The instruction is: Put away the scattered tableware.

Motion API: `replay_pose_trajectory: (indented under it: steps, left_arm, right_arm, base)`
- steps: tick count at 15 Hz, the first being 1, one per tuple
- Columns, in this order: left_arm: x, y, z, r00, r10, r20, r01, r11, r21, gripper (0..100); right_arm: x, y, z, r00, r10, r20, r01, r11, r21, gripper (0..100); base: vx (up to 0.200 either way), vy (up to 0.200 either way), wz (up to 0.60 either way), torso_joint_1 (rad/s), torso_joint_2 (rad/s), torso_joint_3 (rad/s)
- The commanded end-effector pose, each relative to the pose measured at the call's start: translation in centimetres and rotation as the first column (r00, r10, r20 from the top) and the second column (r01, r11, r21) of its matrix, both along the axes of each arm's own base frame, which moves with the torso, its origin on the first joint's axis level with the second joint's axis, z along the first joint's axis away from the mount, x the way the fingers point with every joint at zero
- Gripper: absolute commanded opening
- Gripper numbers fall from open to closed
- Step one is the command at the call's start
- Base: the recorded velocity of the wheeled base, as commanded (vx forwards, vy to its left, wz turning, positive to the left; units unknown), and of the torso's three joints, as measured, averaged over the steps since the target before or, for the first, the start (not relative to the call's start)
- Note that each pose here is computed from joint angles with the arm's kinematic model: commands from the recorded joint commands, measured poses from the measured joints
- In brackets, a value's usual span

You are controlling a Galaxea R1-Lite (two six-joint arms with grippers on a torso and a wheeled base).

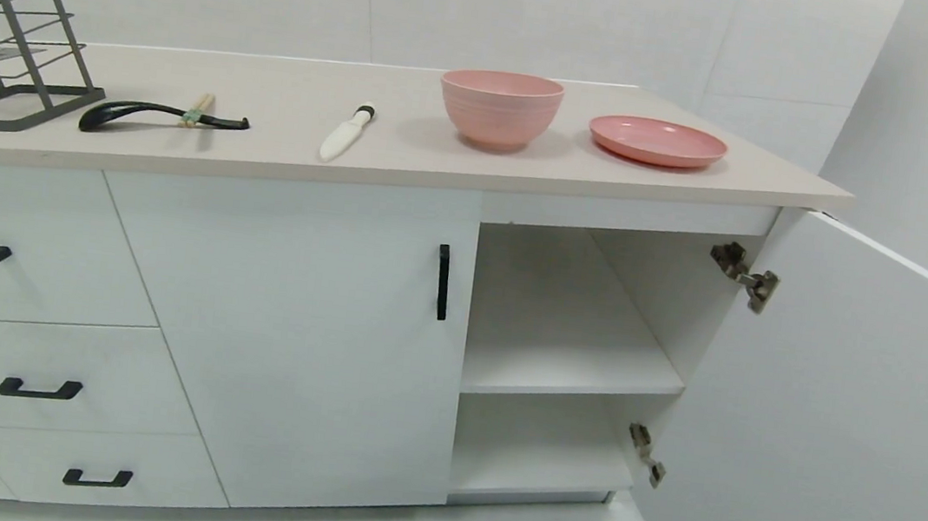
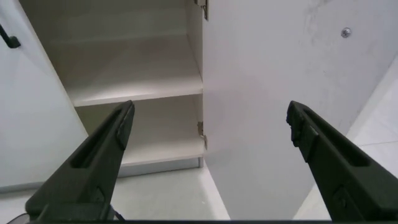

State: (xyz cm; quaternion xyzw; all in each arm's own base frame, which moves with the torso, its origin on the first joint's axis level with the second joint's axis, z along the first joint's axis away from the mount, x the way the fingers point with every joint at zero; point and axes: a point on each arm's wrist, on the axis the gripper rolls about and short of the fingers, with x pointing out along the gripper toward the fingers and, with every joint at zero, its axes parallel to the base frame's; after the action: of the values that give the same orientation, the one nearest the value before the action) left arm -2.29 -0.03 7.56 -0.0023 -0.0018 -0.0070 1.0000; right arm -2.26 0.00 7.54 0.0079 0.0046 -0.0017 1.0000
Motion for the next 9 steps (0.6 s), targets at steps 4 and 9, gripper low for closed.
replay_pose_trajectory:
  steps: [4,9]
  left_arm:
    - [0.01,0.00,0.00,1.000,-0.001,-0.002,0.001,1.000,-0.003,100]
    - [0.01,-0.01,0.00,1.000,0.000,-0.002,0.000,1.000,-0.003,100]
  right_arm:
    - [0.00,0.00,0.00,1.000,0.000,0.000,0.000,1.000,-0.002,100]
    - [0.00,0.00,0.00,1.000,-0.001,0.000,0.001,1.000,-0.002,100]
  base:
    - [0.200,0.000,0.00,0.001,0.00,0.004]
    - [0.040,0.000,0.00,0.059,-0.05,-0.018]
